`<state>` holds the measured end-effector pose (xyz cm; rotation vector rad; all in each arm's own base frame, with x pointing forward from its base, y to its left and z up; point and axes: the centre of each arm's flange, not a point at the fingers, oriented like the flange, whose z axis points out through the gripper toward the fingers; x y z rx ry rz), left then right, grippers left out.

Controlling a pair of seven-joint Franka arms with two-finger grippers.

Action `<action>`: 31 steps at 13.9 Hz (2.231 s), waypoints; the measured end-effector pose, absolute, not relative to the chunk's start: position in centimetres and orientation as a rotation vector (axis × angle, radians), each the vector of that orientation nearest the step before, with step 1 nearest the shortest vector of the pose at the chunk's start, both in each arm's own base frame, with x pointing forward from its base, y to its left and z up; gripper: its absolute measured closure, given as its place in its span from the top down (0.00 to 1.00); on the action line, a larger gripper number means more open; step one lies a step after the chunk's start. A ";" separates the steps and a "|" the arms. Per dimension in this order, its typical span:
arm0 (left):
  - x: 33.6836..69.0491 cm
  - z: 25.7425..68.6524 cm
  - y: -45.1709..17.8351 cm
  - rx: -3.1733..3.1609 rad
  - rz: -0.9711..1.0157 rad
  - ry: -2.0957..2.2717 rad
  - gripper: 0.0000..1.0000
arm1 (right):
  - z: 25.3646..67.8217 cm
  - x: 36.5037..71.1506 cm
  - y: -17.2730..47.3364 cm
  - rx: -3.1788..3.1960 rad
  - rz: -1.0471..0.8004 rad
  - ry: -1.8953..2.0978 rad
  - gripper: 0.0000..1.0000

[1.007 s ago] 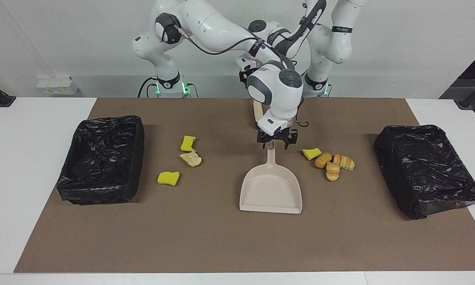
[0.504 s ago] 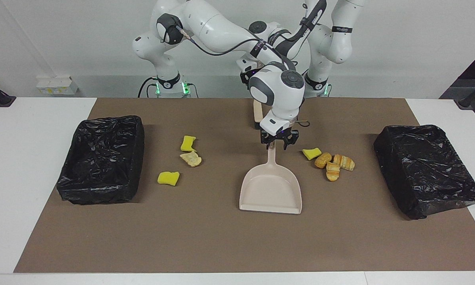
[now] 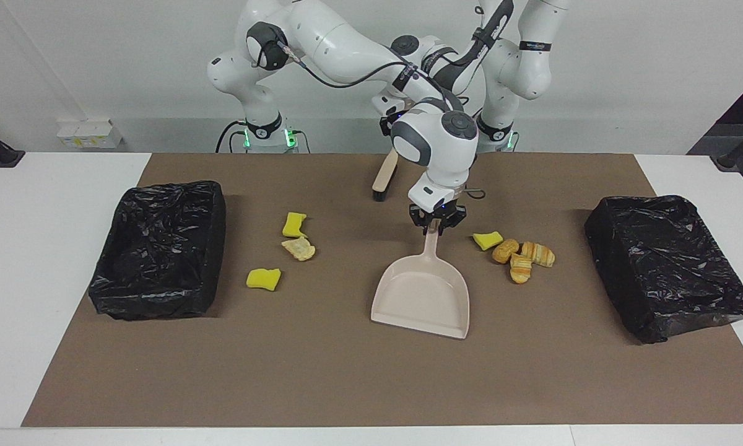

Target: Sweep and dump trash in bin

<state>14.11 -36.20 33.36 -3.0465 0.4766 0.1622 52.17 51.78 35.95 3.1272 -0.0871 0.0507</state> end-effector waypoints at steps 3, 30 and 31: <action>15.1 33.9 -36.0 -3.029 0.175 0.447 0.09 | 35.9 52.3 51.6 3.113 0.073 -0.075 0.33; 18.4 34.0 -34.5 -3.049 0.177 0.324 0.41 | 35.9 53.5 50.3 3.116 0.062 -0.105 0.33; 18.3 34.0 -34.5 -3.049 0.177 0.325 0.37 | 35.9 53.5 50.3 3.116 0.061 -0.106 0.33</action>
